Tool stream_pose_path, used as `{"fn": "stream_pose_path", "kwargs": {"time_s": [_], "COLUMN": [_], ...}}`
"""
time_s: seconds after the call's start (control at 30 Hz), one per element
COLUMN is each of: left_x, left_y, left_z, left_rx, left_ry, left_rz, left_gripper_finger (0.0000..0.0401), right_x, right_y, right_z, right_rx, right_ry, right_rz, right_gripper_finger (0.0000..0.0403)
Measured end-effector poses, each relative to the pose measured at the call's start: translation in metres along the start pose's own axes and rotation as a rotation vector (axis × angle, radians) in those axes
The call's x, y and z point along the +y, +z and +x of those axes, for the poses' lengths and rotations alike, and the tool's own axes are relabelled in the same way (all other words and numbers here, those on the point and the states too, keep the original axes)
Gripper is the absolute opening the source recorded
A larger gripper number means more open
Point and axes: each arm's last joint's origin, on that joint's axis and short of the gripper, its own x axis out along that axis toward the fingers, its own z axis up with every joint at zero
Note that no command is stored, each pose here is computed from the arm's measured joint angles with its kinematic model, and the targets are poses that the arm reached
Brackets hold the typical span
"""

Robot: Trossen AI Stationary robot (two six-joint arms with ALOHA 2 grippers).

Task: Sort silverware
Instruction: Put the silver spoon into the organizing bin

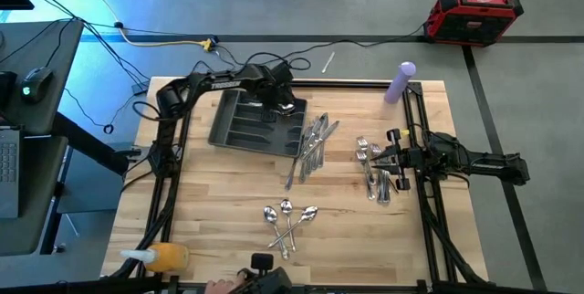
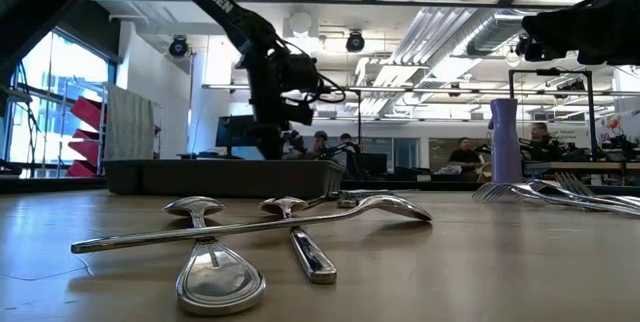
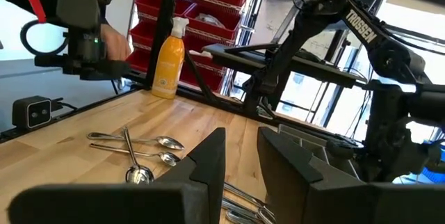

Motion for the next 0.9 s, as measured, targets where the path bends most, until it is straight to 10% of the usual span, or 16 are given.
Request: {"fn": "stream_pose_path", "kwargs": {"time_s": [0.33,0.53,0.7,0.9], "left_x": [0.003,-0.005,-0.047,-0.144], "left_y": [0.001,0.007,0.02,0.05], "left_z": [-0.011,-0.049,-0.075,-0.097], "left_rx": [0.064,0.236,0.299,0.32], "left_ry": [-0.005,0.032,-0.087,-0.072], "left_rz": [-0.053,-0.373,-0.611,-0.633], "left_gripper_finger": [0.0086,0.0108,0.0099,0.0086], "right_x": [0.0,0.0,0.0,0.0], "right_y": [0.0,0.0,0.0,0.0], "right_z": [0.0,0.0,0.0,0.0], "right_rx": [0.004,0.004,0.004,0.003], "right_ry": [0.001,0.001,0.001,0.001], "right_rz": [0.0,0.0,-0.001,0.0], "right_gripper_finger": [0.0073,0.0073,0.0073,0.0073]}}
